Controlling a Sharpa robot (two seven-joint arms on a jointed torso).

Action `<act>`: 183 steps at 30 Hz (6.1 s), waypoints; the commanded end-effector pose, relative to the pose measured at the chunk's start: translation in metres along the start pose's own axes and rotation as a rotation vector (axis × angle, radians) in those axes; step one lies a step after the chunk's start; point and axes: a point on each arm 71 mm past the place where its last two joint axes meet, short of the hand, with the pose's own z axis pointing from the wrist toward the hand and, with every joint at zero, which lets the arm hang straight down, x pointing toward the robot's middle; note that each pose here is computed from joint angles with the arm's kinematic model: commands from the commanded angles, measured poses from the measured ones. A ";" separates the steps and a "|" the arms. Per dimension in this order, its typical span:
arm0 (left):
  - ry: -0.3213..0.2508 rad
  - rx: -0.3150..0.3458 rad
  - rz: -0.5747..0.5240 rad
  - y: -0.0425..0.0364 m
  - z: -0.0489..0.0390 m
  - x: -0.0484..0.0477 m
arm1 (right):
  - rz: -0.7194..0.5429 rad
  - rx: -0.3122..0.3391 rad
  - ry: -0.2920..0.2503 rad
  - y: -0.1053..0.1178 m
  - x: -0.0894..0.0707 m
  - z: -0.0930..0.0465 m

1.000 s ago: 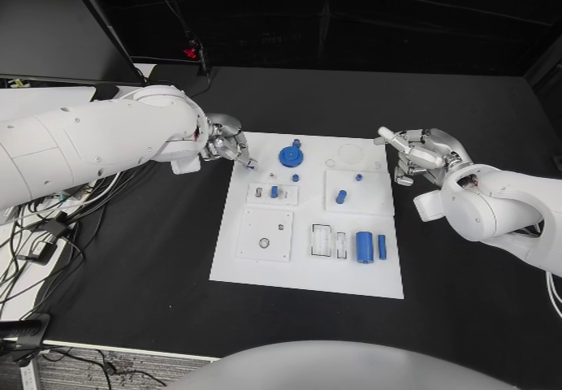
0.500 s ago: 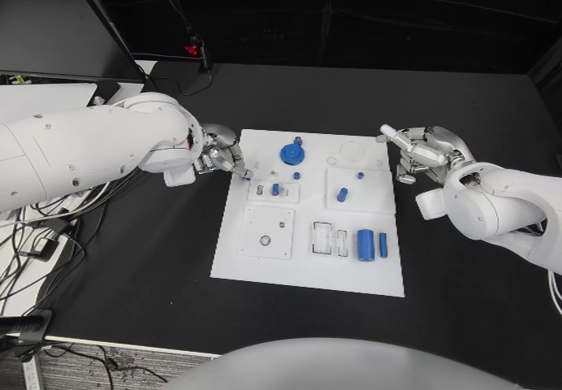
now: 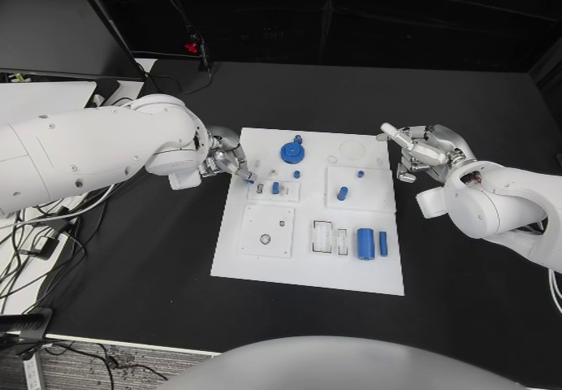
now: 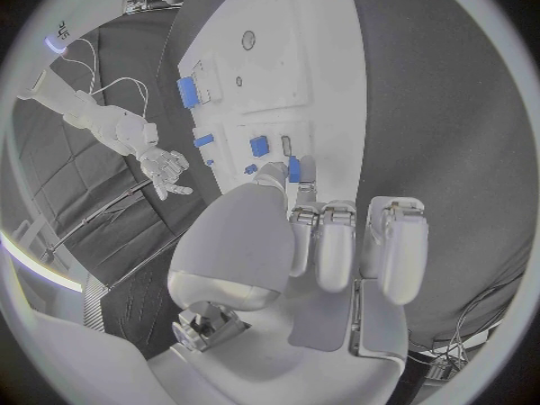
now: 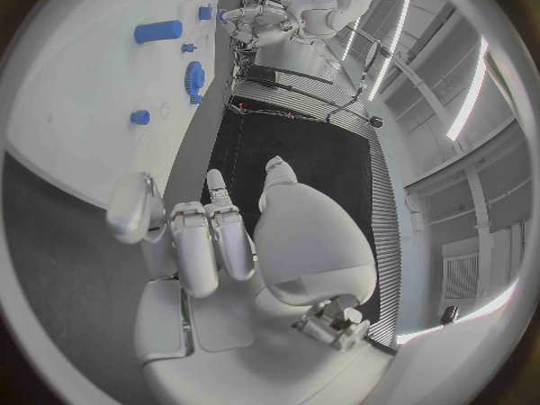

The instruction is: Assemble the parts on the task board

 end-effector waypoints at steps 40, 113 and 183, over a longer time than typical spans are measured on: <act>0.053 -0.060 0.019 -0.0124 0.0092 0.0123 | 0.003 -0.010 0.006 0.002 0.001 0.000; 0.106 -0.096 0.055 -0.0154 0.0130 0.0185 | 0.004 -0.012 0.009 0.002 0.002 0.000; 0.125 -0.094 0.063 -0.0136 0.0113 0.0209 | 0.003 -0.009 0.003 0.001 0.000 0.000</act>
